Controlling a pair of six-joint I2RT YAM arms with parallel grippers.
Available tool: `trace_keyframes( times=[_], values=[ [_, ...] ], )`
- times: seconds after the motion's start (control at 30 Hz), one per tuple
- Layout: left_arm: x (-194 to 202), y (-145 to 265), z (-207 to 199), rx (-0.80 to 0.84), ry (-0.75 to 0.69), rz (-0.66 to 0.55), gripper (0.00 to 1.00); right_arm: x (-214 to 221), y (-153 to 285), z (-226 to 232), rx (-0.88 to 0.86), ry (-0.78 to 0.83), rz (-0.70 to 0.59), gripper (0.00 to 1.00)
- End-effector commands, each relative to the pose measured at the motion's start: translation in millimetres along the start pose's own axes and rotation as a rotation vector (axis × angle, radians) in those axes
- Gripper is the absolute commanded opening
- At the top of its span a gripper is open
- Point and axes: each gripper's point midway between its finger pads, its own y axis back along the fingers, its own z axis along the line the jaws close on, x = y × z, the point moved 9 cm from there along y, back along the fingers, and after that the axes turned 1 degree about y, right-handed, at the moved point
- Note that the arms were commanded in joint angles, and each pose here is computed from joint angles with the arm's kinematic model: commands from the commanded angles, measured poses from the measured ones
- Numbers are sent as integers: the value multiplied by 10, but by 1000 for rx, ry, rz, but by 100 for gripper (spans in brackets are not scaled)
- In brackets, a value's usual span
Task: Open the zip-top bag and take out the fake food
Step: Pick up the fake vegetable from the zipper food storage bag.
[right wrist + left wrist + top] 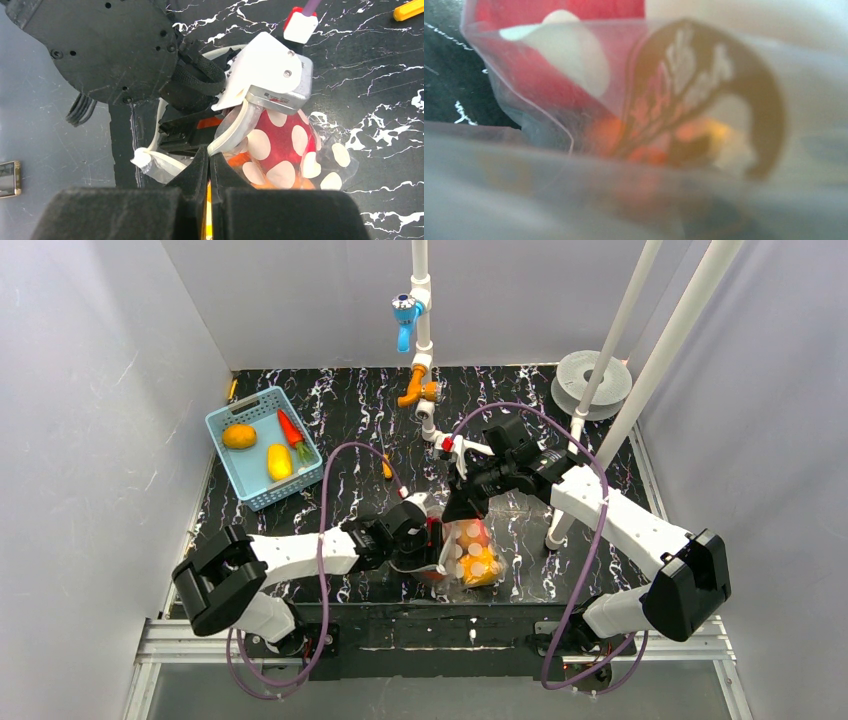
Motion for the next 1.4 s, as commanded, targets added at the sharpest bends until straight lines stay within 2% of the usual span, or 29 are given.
trace_keyframes(
  times=[0.0,0.13,0.3,0.6,0.93,1.37],
  values=[
    [90,82,167,-68,-28,-17,28,-83,34,18,-7,45,-48,1],
    [86,171,144,-20,-44,-40,13,-75,35,17,-2,46,-46,1],
    [51,289,56,80,-61,-82,5,-63,32,11,3,48,-44,1],
    [-1,449,-2,165,-93,-163,2,-50,12,-17,12,41,-38,1],
    [-25,475,3,190,-147,-207,1,-63,-62,-191,156,-47,-45,1],
    [-152,675,56,188,-65,-439,0,4,-196,-87,25,-26,-11,1]
  ],
)
